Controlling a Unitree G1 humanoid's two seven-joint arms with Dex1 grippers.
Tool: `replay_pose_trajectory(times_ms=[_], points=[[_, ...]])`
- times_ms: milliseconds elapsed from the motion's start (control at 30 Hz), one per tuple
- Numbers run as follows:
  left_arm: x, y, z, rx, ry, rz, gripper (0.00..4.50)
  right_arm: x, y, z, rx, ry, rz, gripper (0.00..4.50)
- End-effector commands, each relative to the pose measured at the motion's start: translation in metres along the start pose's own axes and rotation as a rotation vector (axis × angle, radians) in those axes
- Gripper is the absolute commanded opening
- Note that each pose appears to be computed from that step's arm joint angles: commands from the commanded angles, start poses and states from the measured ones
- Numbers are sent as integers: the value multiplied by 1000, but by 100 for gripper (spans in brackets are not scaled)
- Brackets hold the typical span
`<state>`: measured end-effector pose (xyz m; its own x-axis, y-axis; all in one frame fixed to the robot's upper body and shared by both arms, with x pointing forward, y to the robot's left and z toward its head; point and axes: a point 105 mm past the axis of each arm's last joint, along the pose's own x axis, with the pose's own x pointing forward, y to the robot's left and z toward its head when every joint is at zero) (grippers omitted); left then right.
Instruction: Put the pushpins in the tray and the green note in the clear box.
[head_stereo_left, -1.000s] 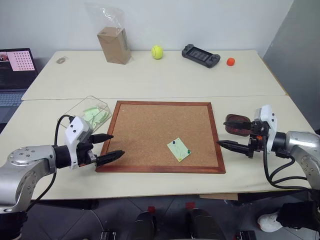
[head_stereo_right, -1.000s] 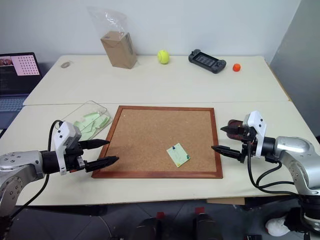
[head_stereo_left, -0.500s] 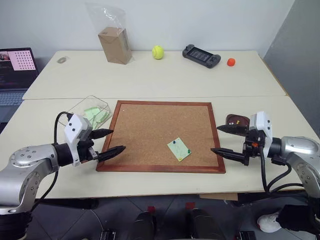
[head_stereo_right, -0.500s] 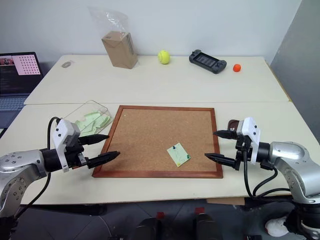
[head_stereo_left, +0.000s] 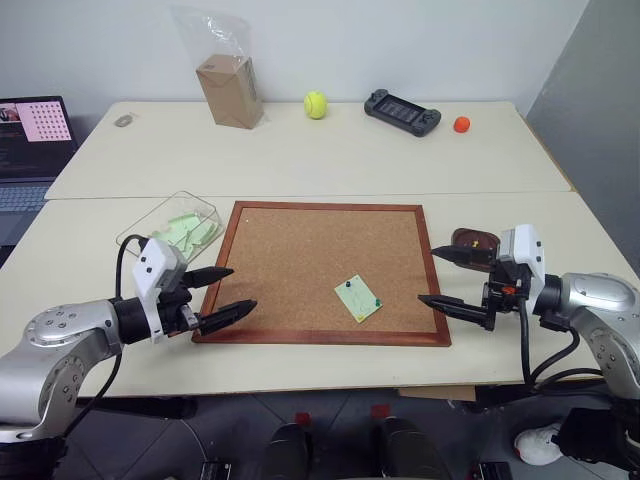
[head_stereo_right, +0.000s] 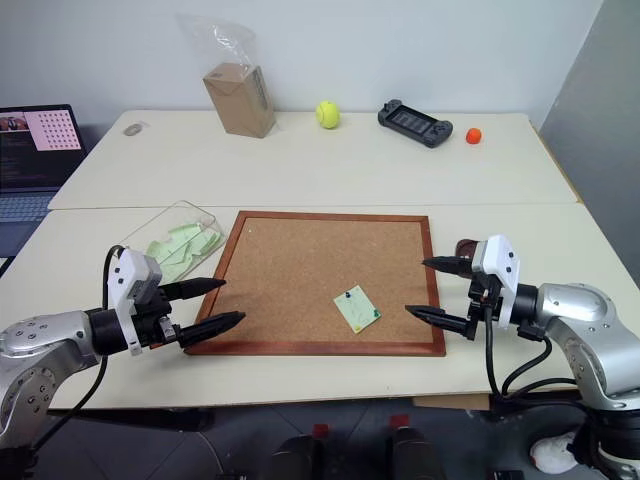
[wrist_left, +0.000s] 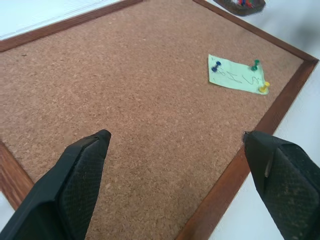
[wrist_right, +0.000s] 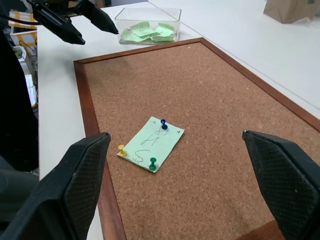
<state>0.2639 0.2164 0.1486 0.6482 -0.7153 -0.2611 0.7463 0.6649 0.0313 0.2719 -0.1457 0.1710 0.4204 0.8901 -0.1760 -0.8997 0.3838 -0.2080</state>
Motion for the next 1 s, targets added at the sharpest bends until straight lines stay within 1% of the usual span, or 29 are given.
replay_pose_trajectory(times_ms=[33, 100, 167, 200, 233, 400, 500, 533, 600, 633, 733, 900, 1000], points=[[2, 7, 15, 116, -88, 48, 365, 9, 3, 10, -93, -40, 3, 450], [10, 8, 13, 127, -108, 49, 317, 14, 6, 10, -112, -53, 19, 450], [20, 6, 4, 151, -105, 30, 278, 21, 6, 11, -107, -76, 26, 450], [24, 6, 1, 155, -108, 30, 249, 24, 6, 11, -112, -85, 26, 450], [28, 9, 0, 162, -116, 40, 232, 28, 6, 12, -120, -93, 28, 450], [46, 19, 7, 142, -176, 50, 147, 46, 14, 17, -122, -133, 49, 450], [62, 20, 13, 123, -209, 44, 84, 62, 24, 12, -115, -141, 65, 450], [69, 18, 14, 120, -217, 39, 75, 66, 27, 9, -114, -140, 73, 450], [78, 15, 15, 113, -226, 32, 23, 72, 28, 6, -117, -139, 74, 450], [83, 14, 15, 105, -228, 30, 3, 74, 27, 5, -113, -141, 73, 450], [94, 11, 10, 91, -220, 44, 1, 82, 25, 4, -108, -147, 72, 450], [108, 11, -23, 60, -100, 108, 1, 95, 25, 2, -90, -159, 73, 450], [114, 11, -47, 9, -23, 139, 1, 101, 27, -5, -95, -143, 88, 450]])
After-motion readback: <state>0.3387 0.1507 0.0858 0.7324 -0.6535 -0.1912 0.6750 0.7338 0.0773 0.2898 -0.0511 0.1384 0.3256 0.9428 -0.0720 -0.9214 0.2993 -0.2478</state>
